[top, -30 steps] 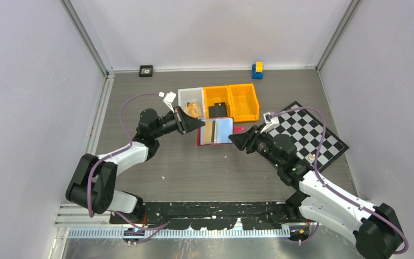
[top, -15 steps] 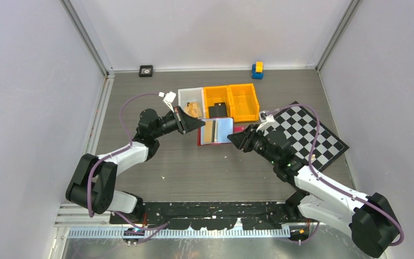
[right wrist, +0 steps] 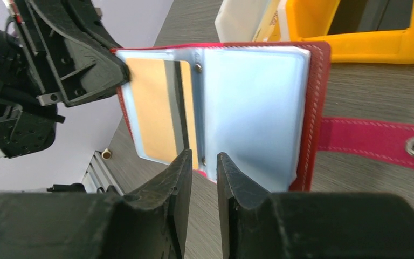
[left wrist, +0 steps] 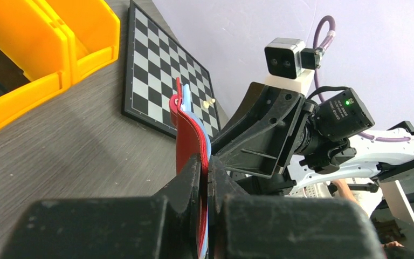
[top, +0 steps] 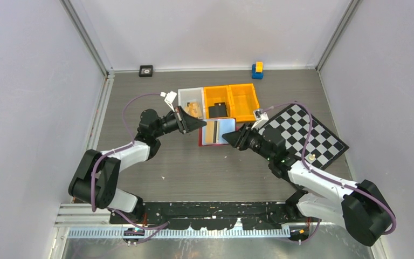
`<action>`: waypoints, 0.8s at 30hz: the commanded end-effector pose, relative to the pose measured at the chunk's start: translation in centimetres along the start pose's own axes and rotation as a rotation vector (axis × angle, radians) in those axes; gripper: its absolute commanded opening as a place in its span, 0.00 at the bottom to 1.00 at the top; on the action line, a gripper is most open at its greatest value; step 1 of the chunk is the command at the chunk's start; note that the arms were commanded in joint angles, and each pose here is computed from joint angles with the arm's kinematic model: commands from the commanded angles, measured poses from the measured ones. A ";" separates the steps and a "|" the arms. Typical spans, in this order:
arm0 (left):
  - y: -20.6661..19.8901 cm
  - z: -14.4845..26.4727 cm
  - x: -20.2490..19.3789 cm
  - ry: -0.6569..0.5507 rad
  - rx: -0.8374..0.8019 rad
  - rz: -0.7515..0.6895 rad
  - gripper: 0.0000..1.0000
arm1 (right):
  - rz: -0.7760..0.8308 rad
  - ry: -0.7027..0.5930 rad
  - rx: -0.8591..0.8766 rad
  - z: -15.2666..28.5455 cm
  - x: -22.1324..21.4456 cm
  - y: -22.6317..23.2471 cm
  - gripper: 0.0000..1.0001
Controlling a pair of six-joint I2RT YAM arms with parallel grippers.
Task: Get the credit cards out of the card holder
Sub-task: Remove the credit card from the card holder.
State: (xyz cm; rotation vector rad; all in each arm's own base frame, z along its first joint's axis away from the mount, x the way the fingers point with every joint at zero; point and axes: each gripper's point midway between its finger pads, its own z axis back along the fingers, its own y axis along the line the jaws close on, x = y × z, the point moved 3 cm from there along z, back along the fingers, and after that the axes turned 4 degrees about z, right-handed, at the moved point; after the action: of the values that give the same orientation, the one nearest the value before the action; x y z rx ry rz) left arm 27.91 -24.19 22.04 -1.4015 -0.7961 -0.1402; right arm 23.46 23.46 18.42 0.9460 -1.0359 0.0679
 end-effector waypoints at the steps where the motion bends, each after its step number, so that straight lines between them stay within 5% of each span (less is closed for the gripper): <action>1: -1.9 -0.3 0.5 0.006 -0.107 -0.029 0.00 | 0.002 -0.096 0.137 -0.6 2.8 2.8 0.32; 24: -4.2 0.1 -0.4 0.063 -0.175 -0.003 0.00 | -0.043 -0.075 0.217 -0.9 2.9 2.4 0.38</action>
State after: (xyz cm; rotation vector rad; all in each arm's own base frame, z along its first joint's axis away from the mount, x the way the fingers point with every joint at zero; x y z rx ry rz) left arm 26.29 -25.12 22.44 -1.4937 -0.6748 -0.1656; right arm 24.38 24.31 20.75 1.1269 -1.0656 0.0936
